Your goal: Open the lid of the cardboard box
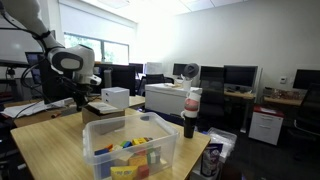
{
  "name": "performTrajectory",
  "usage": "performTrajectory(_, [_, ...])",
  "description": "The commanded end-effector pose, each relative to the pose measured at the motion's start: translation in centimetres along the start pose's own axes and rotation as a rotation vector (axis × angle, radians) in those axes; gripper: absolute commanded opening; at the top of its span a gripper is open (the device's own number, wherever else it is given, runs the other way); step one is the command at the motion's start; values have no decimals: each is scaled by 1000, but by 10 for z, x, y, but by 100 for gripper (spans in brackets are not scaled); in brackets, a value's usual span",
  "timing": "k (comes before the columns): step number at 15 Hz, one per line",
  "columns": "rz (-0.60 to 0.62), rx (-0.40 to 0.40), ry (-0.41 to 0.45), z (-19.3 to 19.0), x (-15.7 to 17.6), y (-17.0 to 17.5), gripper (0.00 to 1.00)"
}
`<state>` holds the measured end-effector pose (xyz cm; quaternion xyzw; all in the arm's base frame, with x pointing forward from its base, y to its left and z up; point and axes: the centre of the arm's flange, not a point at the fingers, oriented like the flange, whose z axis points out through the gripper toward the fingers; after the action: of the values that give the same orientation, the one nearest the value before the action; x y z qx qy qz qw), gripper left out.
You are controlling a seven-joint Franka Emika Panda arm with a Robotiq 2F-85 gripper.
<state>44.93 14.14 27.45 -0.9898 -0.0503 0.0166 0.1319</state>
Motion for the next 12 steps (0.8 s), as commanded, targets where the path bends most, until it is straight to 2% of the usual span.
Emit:
performTrajectory(1, [-37, 16, 51, 4, -16, -7, 2])
performTrajectory(5, [14, 22, 27, 5, -16, -13, 2])
performTrajectory(12, [3, 21, 54, -6, -5, -13, 2])
